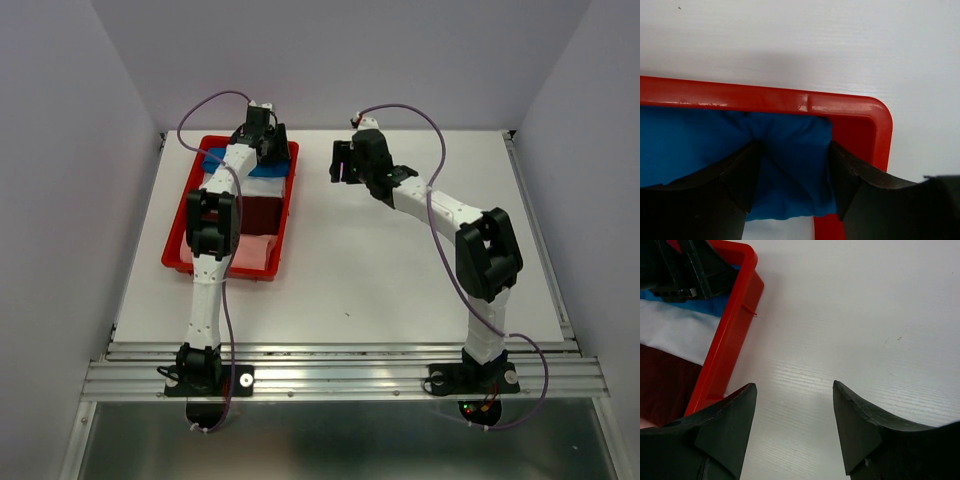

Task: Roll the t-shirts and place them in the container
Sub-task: Reset both arms

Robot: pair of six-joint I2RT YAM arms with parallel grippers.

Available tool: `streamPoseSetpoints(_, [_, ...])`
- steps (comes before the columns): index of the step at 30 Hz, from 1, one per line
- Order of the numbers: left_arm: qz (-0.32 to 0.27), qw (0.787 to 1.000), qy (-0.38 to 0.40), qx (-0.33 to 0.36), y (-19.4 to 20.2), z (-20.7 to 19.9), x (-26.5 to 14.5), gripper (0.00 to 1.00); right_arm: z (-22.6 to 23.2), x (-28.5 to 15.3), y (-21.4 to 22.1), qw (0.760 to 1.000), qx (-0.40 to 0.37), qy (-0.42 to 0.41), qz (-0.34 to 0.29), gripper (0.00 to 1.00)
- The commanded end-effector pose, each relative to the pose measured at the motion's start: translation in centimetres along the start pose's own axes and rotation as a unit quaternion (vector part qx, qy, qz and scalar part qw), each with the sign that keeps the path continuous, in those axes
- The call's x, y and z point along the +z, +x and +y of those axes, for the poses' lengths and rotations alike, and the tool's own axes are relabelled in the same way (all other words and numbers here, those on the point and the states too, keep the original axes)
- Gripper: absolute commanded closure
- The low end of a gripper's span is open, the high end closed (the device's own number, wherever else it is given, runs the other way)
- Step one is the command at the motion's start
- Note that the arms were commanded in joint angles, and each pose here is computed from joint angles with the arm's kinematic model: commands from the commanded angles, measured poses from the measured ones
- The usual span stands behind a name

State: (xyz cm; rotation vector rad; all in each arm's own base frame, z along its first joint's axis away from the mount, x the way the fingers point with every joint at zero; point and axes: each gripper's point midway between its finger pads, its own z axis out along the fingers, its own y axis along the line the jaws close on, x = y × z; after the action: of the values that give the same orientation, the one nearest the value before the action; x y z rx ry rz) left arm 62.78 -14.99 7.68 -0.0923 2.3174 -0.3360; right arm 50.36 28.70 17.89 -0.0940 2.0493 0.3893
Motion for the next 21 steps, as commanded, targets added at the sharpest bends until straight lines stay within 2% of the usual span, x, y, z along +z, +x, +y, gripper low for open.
streamPoseSetpoints(1, [-0.023,1.0,0.001,0.0,-1.8,-0.3,-1.0,0.34,0.1,-1.3,-3.4,0.999,0.006,-0.002,-0.04,0.32])
streamPoseSetpoints(5, [-0.033,0.999,0.014,0.001,-3.0,-1.0,-2.1,0.34,0.0,-1.5,-3.3,0.999,0.007,-0.002,-0.04,0.32])
streamPoseSetpoints(13, [-0.096,0.994,0.058,0.014,-8.6,-4.1,-8.4,0.34,0.0,-2.5,-4.0,0.999,0.009,-0.001,-0.047,0.32])
streamPoseSetpoints(17, [-0.099,0.992,0.082,0.011,-8.5,-5.0,-9.4,0.34,0.0,-2.8,-3.9,0.999,0.014,-0.002,-0.046,0.32])
streamPoseSetpoints(21, [-0.072,0.991,0.114,-0.008,-6.5,-5.7,-7.4,0.35,0.0,-3.1,-3.3,0.999,0.019,-0.005,-0.039,0.32])
